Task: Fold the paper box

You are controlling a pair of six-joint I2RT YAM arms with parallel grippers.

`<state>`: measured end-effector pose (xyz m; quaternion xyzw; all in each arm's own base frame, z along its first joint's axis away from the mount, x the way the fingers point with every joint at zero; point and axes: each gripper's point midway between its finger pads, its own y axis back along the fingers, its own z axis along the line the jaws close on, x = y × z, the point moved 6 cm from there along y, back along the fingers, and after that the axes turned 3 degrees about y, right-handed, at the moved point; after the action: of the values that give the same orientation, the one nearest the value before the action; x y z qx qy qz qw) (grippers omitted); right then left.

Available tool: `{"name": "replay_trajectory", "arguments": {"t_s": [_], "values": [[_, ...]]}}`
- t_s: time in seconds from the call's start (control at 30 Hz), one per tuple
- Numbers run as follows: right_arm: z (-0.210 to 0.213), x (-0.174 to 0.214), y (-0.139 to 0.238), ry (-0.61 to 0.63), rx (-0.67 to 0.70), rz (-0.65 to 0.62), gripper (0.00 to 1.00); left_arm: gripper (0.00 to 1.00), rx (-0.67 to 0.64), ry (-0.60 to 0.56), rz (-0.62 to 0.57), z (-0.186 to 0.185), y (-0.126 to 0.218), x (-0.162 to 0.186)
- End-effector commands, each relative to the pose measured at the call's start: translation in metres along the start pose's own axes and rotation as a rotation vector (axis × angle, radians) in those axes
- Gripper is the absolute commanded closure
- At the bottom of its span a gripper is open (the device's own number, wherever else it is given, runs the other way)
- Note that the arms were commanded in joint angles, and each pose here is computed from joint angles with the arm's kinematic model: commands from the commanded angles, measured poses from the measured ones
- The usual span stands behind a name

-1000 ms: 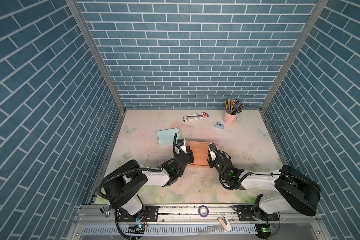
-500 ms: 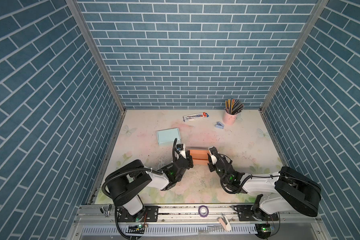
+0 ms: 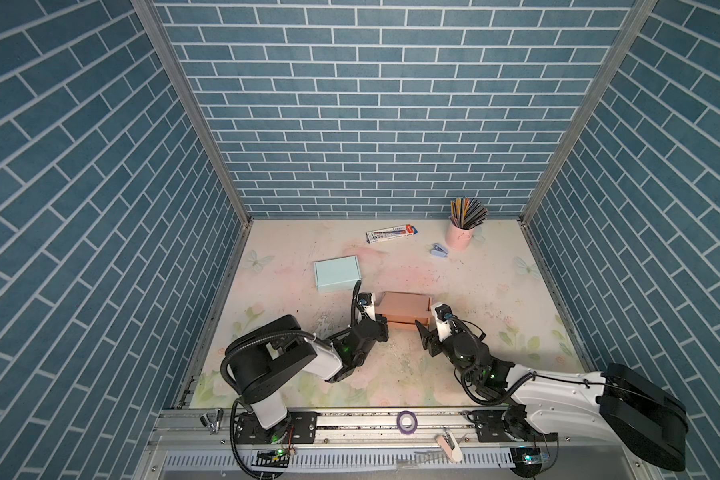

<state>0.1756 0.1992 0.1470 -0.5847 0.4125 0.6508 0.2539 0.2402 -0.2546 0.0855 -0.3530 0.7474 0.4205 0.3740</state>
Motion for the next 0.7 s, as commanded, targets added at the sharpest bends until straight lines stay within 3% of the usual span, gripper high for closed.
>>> {"name": "replay_trajectory", "arguments": {"t_s": [0.0,0.3,0.47,0.67], "values": [[-0.003,-0.011,0.013,-0.057,-0.012,-0.022,0.30,0.97,-0.034,-0.047,0.097,0.007,-0.003,0.021],[-0.020,-0.068,0.050,-0.118,0.017,-0.171,0.24,0.96,-0.037,-0.058,0.119,0.001,-0.011,0.022],[-0.028,-0.082,0.042,-0.158,0.131,-0.081,0.20,0.91,-0.031,-0.078,0.122,-0.003,-0.011,0.019],[-0.037,-0.082,0.013,-0.179,0.272,0.145,0.19,0.83,0.001,-0.103,0.124,-0.013,-0.011,0.018]]}}
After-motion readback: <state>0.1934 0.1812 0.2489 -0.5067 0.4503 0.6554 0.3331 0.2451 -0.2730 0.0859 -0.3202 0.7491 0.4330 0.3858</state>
